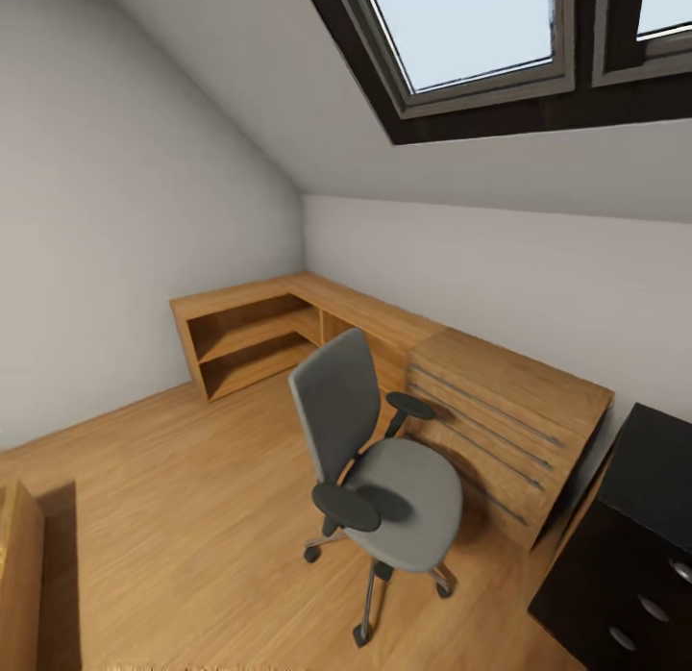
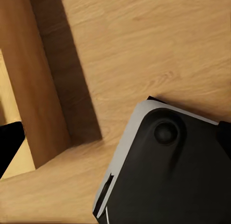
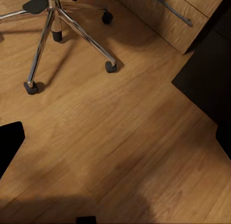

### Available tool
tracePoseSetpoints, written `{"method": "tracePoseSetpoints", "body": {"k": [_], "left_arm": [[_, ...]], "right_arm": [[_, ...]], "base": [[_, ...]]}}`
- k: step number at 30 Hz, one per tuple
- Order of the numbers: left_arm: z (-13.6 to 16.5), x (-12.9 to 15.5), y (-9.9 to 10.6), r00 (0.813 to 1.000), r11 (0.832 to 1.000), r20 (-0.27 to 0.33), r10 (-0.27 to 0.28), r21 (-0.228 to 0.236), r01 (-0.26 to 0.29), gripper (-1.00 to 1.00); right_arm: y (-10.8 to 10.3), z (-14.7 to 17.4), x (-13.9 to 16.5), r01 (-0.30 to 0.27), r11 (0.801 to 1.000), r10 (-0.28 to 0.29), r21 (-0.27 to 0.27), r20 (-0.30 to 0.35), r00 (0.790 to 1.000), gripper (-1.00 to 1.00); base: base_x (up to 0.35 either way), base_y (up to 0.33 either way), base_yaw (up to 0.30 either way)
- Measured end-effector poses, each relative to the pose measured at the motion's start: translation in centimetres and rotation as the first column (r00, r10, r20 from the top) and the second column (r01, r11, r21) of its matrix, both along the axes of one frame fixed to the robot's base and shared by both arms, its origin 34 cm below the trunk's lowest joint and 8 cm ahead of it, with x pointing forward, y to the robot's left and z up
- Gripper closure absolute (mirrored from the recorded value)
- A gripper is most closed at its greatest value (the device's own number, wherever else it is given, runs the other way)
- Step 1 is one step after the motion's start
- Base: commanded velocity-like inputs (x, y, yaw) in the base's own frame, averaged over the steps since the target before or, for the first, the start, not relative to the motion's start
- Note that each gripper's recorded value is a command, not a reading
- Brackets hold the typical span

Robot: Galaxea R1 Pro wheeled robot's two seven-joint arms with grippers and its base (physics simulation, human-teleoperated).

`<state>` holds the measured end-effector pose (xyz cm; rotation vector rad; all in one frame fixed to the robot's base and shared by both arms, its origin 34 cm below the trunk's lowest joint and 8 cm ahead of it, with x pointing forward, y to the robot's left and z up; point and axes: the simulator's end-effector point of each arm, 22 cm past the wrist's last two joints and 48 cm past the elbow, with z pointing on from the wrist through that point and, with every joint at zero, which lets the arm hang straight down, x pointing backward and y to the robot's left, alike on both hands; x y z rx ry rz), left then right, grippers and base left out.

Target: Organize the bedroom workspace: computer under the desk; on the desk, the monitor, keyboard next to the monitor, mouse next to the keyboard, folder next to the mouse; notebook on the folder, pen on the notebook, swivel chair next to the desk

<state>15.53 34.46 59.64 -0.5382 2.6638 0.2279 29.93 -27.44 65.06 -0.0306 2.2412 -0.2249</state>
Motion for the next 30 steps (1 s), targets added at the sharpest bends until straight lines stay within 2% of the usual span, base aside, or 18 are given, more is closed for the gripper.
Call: {"method": "tracePoseSetpoints", "body": {"k": [30], "left_arm": [[-0.01, -0.01, 0.04, 1.000, 1.000, -0.001, -0.002, 0.000, 0.002, -1.00]], "right_arm": [[-0.02, -0.01, -0.01, -0.001, 1.000, 0.001, -0.001, -0.001, 1.000, -1.00]], "base": [[0.000, 0.000, 0.286]]}}
